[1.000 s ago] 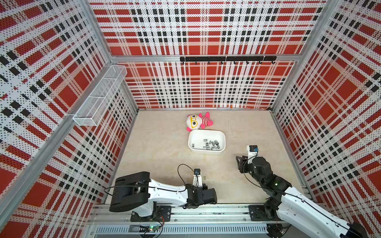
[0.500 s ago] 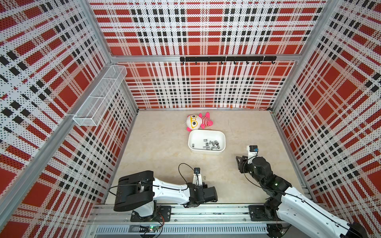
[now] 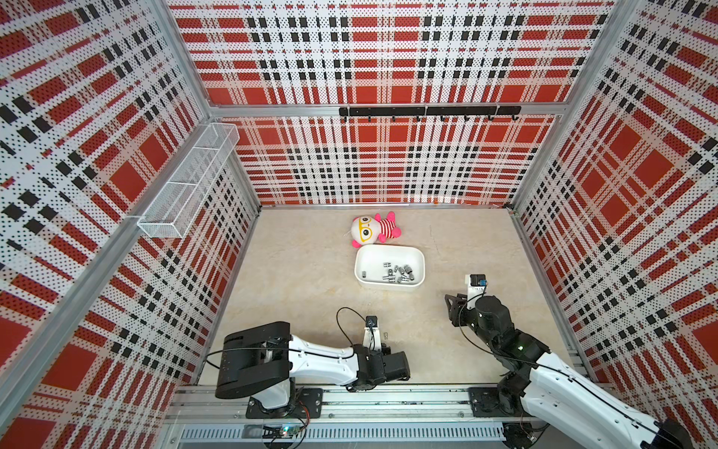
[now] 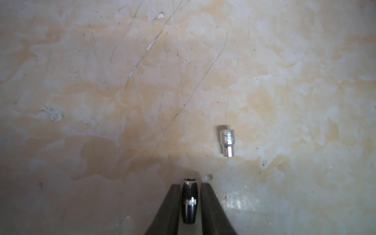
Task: Put the socket on the desktop into the storage box
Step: Pick up the socket head from the center of the board.
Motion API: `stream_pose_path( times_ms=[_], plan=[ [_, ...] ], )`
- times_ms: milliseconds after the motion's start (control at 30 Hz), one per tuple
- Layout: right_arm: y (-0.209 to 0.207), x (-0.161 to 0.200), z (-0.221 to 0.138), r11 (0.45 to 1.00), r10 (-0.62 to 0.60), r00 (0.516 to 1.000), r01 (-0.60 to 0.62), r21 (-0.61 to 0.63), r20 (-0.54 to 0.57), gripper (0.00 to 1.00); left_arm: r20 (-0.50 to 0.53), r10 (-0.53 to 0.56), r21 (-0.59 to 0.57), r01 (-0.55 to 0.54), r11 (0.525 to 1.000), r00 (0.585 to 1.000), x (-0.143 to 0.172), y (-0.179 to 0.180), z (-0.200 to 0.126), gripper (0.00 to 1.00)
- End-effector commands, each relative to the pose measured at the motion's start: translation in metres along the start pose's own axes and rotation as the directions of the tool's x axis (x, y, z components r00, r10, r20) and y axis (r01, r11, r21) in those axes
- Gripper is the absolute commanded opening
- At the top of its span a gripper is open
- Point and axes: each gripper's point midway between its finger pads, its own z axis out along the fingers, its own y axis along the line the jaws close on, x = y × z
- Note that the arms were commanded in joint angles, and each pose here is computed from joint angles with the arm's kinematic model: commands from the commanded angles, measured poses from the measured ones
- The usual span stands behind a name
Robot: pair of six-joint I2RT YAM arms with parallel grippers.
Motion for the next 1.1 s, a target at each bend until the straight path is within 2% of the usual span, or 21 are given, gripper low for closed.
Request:
stream_pose_path(
  times_ms=[0, 267, 567, 833, 1067],
  plan=[
    [-0.007, 0.006, 0.002, 1.000, 0.002, 1.000, -0.002, 0.027, -0.012, 0.46, -0.006, 0.029, -0.026, -0.030, 0.999, 1.000, 0.003, 0.005, 0.005, 0.21],
    [-0.007, 0.007, 0.002, 1.000, 0.003, 1.000, -0.003, 0.031, -0.013, 0.45, -0.013, 0.046, -0.033, -0.047, 0.998, 0.999, 0.006, 0.007, 0.007, 0.12],
    [-0.007, 0.007, 0.003, 1.000, 0.003, 1.000, -0.002, 0.032, -0.014, 0.46, 0.033, 0.072, 0.033, -0.073, 0.997, 0.997, -0.010, -0.006, -0.009, 0.03],
    [-0.005, 0.008, 0.003, 1.000, -0.001, 1.000, 0.002, 0.024, -0.020, 0.46, 0.128, 0.065, 0.085, -0.076, 0.993, 0.990, -0.046, -0.014, -0.031, 0.00],
    [-0.006, 0.008, 0.003, 1.000, -0.002, 1.000, 0.002, 0.025, -0.020, 0.46, 0.246, 0.034, 0.092, -0.059, 0.994, 0.969, -0.111, -0.020, -0.048, 0.00]
  ],
)
